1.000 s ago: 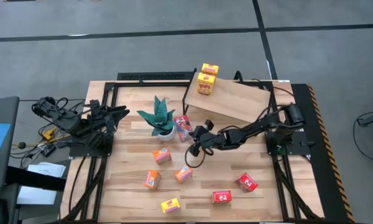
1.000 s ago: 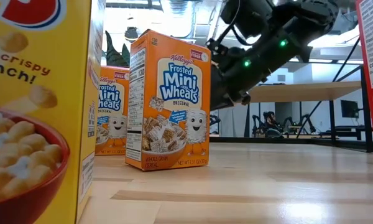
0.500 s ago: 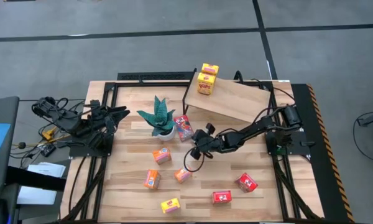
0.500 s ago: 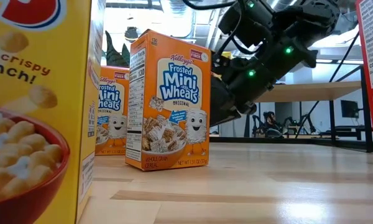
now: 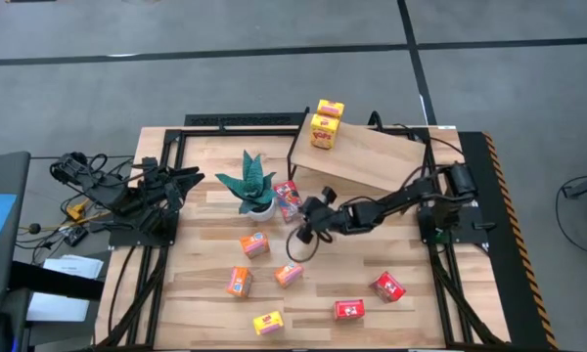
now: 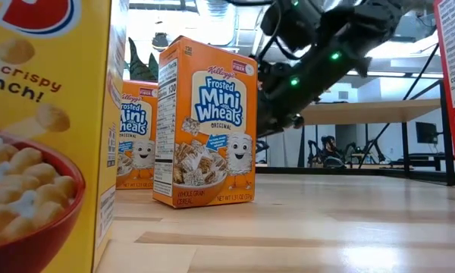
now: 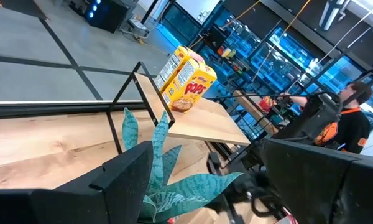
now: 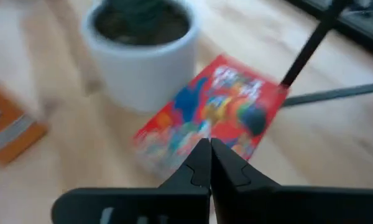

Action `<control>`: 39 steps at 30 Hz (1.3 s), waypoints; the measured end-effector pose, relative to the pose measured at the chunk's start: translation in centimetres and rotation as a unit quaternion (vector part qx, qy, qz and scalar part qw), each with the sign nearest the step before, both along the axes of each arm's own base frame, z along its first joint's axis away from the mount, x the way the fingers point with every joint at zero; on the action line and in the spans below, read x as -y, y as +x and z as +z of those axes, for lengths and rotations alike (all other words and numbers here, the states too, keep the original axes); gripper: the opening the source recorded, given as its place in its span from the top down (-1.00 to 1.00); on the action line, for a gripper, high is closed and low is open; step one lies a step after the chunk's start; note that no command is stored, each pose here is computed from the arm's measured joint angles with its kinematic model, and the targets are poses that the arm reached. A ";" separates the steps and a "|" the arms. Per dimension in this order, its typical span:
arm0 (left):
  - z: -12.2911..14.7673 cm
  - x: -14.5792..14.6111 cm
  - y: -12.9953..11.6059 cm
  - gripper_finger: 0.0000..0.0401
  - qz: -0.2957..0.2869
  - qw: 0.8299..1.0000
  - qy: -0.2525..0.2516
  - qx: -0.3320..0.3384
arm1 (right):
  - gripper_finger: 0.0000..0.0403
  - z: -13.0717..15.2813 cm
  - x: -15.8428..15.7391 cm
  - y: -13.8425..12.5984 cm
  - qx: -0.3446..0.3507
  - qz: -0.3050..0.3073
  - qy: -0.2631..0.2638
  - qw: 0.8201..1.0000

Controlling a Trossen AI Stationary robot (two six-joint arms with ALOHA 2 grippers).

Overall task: Stack cereal on shelf
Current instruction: Put the top red cereal box on the shelf

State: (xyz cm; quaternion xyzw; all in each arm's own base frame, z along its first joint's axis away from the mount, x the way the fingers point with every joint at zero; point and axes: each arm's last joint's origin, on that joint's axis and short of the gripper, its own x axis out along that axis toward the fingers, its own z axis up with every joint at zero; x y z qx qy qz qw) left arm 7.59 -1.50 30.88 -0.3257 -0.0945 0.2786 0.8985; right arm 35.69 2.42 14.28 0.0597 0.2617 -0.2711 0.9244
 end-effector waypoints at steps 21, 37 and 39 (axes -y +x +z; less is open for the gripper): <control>-0.2 0.0 0.0 -0.46 0.001 1.000 0.004 -0.008 | 0.94 -2.1 -0.3 0.3 -0.017 0.009 0.030 0.999; -0.2 0.0 0.0 -0.46 0.000 1.000 0.005 -0.010 | 0.90 -2.0 -4.4 -1.2 -0.044 0.021 0.049 0.998; -0.2 0.0 0.0 -0.46 0.000 1.000 0.005 -0.010 | 0.90 -1.8 -4.5 -1.6 -0.055 0.019 0.045 0.997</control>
